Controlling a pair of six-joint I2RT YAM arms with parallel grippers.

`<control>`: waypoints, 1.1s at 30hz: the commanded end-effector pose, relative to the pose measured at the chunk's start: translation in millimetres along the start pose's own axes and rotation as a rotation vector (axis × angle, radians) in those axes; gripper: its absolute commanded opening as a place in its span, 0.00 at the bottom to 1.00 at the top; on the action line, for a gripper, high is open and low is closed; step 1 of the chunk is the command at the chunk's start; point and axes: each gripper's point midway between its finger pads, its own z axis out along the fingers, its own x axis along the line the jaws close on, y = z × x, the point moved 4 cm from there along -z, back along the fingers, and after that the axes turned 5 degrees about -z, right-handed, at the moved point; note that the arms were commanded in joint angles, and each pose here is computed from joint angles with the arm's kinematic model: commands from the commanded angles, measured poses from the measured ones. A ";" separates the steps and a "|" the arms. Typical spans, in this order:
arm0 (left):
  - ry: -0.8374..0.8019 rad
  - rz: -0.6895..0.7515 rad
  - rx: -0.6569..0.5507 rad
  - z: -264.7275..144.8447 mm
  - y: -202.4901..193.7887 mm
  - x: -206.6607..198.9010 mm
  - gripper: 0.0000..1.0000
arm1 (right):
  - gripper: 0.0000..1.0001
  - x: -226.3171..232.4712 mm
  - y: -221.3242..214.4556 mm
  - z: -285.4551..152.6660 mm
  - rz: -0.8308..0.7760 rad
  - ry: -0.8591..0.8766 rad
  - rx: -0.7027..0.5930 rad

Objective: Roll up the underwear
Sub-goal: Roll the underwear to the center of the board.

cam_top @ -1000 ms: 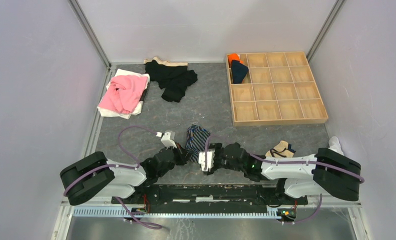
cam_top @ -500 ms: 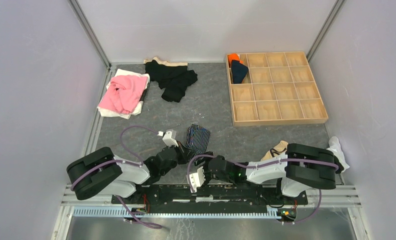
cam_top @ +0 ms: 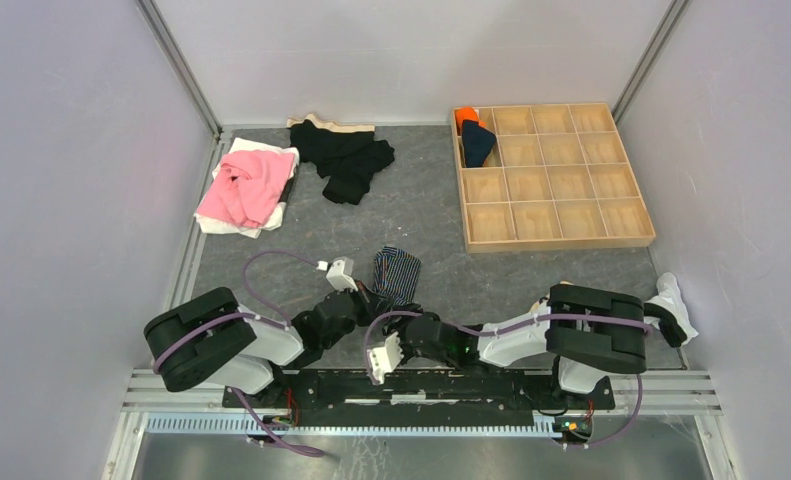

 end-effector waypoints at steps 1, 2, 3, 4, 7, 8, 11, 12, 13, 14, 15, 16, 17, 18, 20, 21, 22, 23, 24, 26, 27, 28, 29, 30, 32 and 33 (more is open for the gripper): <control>0.257 0.112 0.161 -20.5 -32.5 70.0 0.02 | 0.50 16.5 -20.2 4.8 -0.019 0.060 0.089; 0.254 0.112 0.162 -20.4 -32.5 69.5 0.02 | 0.47 16.8 -22.3 5.5 -0.013 0.059 0.097; 0.251 0.113 0.164 -20.5 -32.5 69.3 0.02 | 0.42 17.0 -23.9 6.3 -0.003 0.054 0.102; 0.247 0.113 0.165 -20.4 -32.4 68.7 0.02 | 0.39 16.3 -24.8 6.7 0.004 0.046 0.106; 0.240 0.115 0.169 -20.4 -32.8 68.1 0.02 | 0.29 13.3 -24.8 6.8 0.021 0.017 0.103; 0.236 0.115 0.169 -20.2 -32.7 67.4 0.02 | 0.26 12.8 -24.7 6.8 0.023 0.013 0.103; 0.225 0.115 0.168 -19.9 -32.1 65.6 0.02 | 0.16 11.0 -25.0 6.3 0.036 0.000 0.109; 0.219 0.115 0.168 -20.0 -31.6 64.6 0.02 | 0.12 10.0 -25.4 5.8 0.046 -0.005 0.111; 0.209 0.114 0.165 -19.7 -30.1 62.6 0.02 | 0.08 8.8 -24.2 5.2 0.055 -0.009 0.111; 0.196 0.114 0.161 -19.9 -28.3 59.9 0.02 | 0.04 8.1 -24.1 4.5 0.066 -0.010 0.112; 0.181 0.110 0.155 -20.1 -26.0 56.2 0.02 | 0.01 6.9 -23.8 3.6 0.075 -0.012 0.112; 0.170 0.107 0.148 -20.7 -23.1 52.9 0.02 | 0.00 5.5 -22.7 2.7 0.082 -0.013 0.109; 0.153 0.101 0.137 -21.3 -19.0 47.5 0.02 | 0.00 4.3 -21.3 1.7 0.092 -0.012 0.103; 0.139 0.096 0.125 -22.2 -14.8 42.2 0.02 | 0.00 3.8 -19.8 1.3 0.103 -0.008 0.100; 0.105 0.093 0.091 -24.9 -3.1 28.8 0.02 | 0.00 2.0 -15.1 1.0 0.146 0.009 0.094; 0.083 0.089 0.063 -27.7 5.4 20.3 0.02 | 0.00 1.5 -12.9 1.3 0.162 0.023 0.091; 0.083 0.088 0.029 -30.4 13.5 16.5 0.02 | 0.00 1.1 -11.0 1.9 0.181 0.037 0.084; 0.090 0.084 0.000 -33.9 20.1 15.3 0.02 | 0.00 2.5 -9.0 2.4 0.192 0.055 0.077; 0.102 0.076 -0.028 -37.7 25.8 15.8 0.02 | 0.00 1.7 -6.4 3.7 0.204 0.070 0.063; 0.128 0.057 -0.071 -46.3 33.2 20.9 0.02 | 0.00 0.6 -2.1 5.5 0.245 0.098 0.047; 0.132 0.046 -0.090 -50.6 36.4 22.3 0.02 | 0.00 0.5 0.2 6.3 0.275 0.118 0.038; 0.140 0.037 -0.102 -54.6 38.2 24.8 0.02 | 0.00 -1.1 2.8 7.4 0.308 0.133 0.028; 0.142 0.030 -0.114 -58.3 40.1 26.3 0.02 | 0.00 -1.9 4.8 8.3 0.332 0.151 0.016; 0.148 0.023 -0.119 -62.3 40.6 29.0 0.02 | 0.00 -4.0 8.0 8.9 0.359 0.165 -0.003; 0.150 0.013 -0.131 -68.7 42.7 31.4 0.02 | 0.00 -6.0 13.4 8.2 0.402 0.188 -0.046; 0.146 0.008 -0.138 -71.2 43.9 31.5 0.02 | 0.00 -6.7 16.8 7.6 0.426 0.203 -0.071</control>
